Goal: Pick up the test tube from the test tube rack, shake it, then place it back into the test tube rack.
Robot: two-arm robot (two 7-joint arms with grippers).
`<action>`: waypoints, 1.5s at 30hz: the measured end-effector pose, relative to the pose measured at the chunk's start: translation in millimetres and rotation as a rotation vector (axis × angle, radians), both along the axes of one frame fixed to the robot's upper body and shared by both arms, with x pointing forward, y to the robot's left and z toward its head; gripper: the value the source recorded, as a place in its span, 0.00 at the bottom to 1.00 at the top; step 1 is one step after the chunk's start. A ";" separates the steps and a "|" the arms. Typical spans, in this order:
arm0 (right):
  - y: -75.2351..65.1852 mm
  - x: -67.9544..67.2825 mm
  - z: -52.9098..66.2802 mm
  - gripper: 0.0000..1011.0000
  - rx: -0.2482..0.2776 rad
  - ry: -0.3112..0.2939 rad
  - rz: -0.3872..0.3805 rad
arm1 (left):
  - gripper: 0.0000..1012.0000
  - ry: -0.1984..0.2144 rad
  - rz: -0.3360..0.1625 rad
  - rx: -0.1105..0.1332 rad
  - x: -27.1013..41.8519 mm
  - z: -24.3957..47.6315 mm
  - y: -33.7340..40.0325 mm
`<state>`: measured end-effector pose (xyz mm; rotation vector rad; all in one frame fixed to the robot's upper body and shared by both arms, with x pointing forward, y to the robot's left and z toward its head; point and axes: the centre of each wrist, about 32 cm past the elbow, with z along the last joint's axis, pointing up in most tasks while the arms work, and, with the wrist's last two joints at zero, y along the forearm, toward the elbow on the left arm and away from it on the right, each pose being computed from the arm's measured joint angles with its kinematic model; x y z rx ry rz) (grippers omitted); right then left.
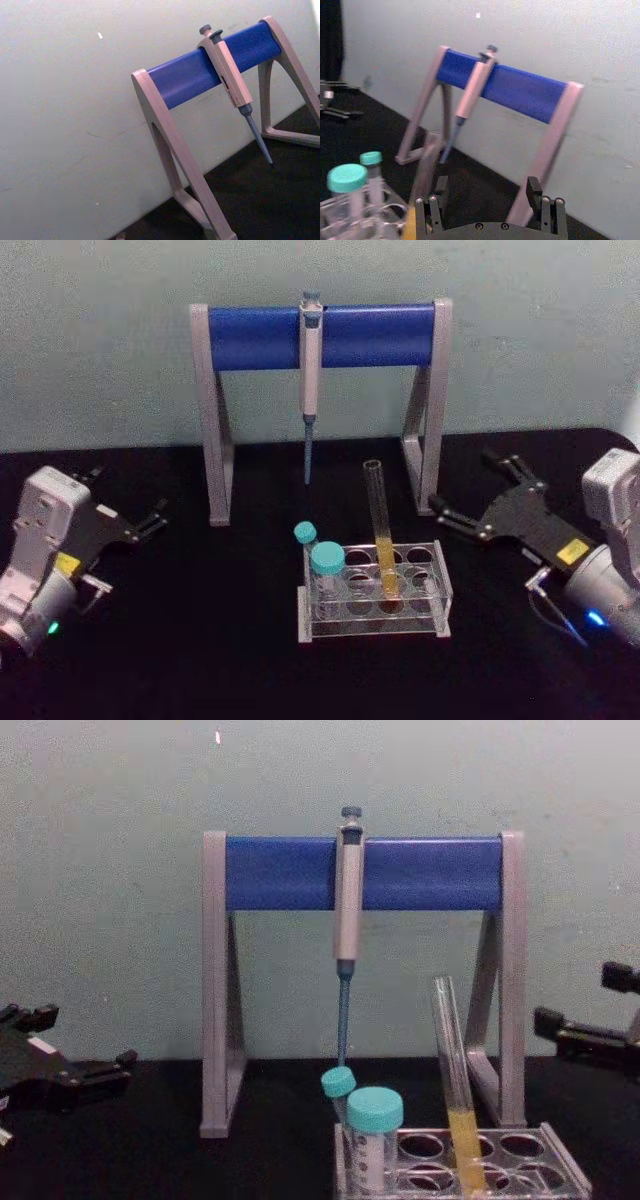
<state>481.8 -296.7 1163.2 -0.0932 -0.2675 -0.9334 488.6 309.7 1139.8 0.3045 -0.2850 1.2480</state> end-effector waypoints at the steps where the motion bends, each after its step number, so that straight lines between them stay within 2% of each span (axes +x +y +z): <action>1: 0.8 0.3 0.1 0.99 0.001 0.003 0.009 | 0.99 0.000 0.000 0.000 0.0 0.0 0.0; 4: 5.7 2.4 0.7 0.99 0.010 0.024 0.064 | 0.99 0.000 0.000 0.000 0.0 0.0 0.0; 15: 18.6 12.3 3.2 0.99 0.052 0.105 0.156 | 0.99 0.000 0.000 0.000 0.0 0.0 0.0; 35: 34.8 39.3 11.6 0.99 0.063 0.247 0.194 | 0.99 0.000 0.000 0.000 0.0 0.0 0.0; 45: 38.6 48.4 12.8 0.99 0.054 0.282 0.199 | 0.99 0.000 0.000 0.000 0.0 0.0 0.0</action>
